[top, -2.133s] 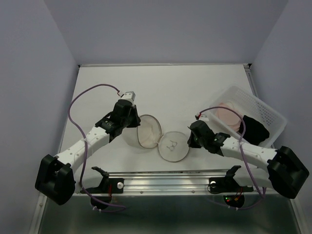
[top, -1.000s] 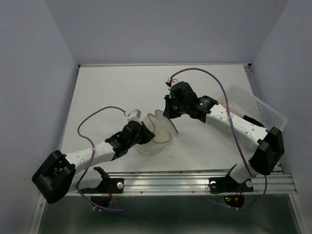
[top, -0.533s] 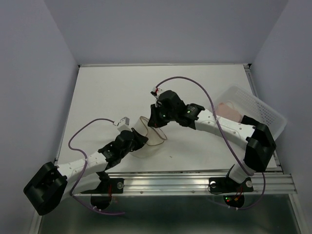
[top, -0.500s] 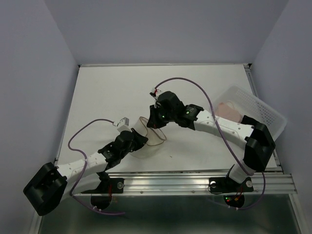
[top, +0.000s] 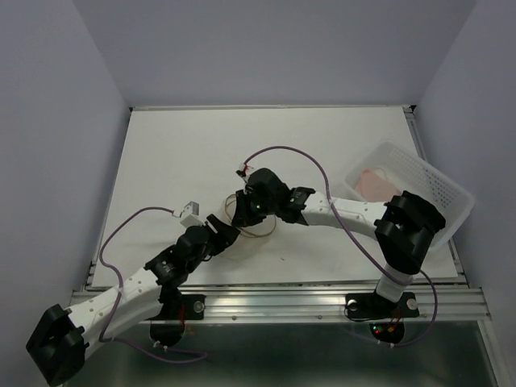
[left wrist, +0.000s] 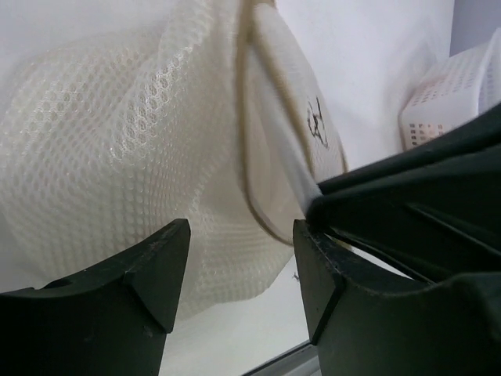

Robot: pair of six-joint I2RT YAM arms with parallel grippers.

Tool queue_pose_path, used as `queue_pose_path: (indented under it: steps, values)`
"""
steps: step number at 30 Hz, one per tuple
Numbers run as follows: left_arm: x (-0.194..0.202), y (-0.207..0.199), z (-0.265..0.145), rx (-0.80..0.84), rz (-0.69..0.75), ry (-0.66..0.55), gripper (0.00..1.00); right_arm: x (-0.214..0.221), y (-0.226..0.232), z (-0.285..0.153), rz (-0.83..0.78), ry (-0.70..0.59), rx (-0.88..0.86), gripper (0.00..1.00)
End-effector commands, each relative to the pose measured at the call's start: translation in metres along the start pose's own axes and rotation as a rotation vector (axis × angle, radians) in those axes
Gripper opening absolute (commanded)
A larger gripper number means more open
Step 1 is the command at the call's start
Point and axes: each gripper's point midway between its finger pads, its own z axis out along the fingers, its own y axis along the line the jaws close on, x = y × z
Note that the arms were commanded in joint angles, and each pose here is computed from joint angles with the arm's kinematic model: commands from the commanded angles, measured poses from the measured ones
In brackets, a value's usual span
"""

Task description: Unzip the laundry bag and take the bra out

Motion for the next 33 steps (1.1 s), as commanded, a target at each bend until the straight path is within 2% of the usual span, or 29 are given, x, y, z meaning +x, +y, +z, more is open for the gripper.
queue_pose_path:
  steps: [1,8,15,19,22,25,29,33]
  values:
    - [-0.014,-0.009,-0.011,0.029,-0.029,-0.052,0.67,0.006,0.005,0.015,0.002,-0.015,-0.037,0.15]
    - [-0.048,-0.001,-0.037,-0.045,-0.025,-0.177,0.66,0.017,-0.011,0.035,0.004,0.003,-0.012,0.18]
    - [-0.068,-0.012,-0.050,-0.068,0.026,-0.225,0.67,0.032,-0.033,0.055,0.003,0.027,0.038,0.27]
    - [-0.078,-0.020,-0.048,-0.099,0.075,-0.236,0.71,0.029,-0.046,0.059,-0.039,0.003,0.091,0.43]
    - [-0.090,-0.031,-0.046,-0.106,0.113,-0.255,0.75,0.019,-0.043,0.051,-0.085,-0.031,0.095,0.60]
    - [-0.114,-0.042,-0.047,-0.117,0.149,-0.294,0.78,-0.009,-0.037,0.033,-0.147,-0.118,0.128,0.76]
    - [-0.152,-0.053,-0.051,-0.141,0.201,-0.356,0.81,-0.040,-0.057,0.003,-0.215,-0.196,0.296,0.90]
    - [-0.179,-0.058,-0.043,-0.179,0.258,-0.356,0.82,-0.071,-0.070,-0.026,-0.225,-0.269,0.358,0.96]
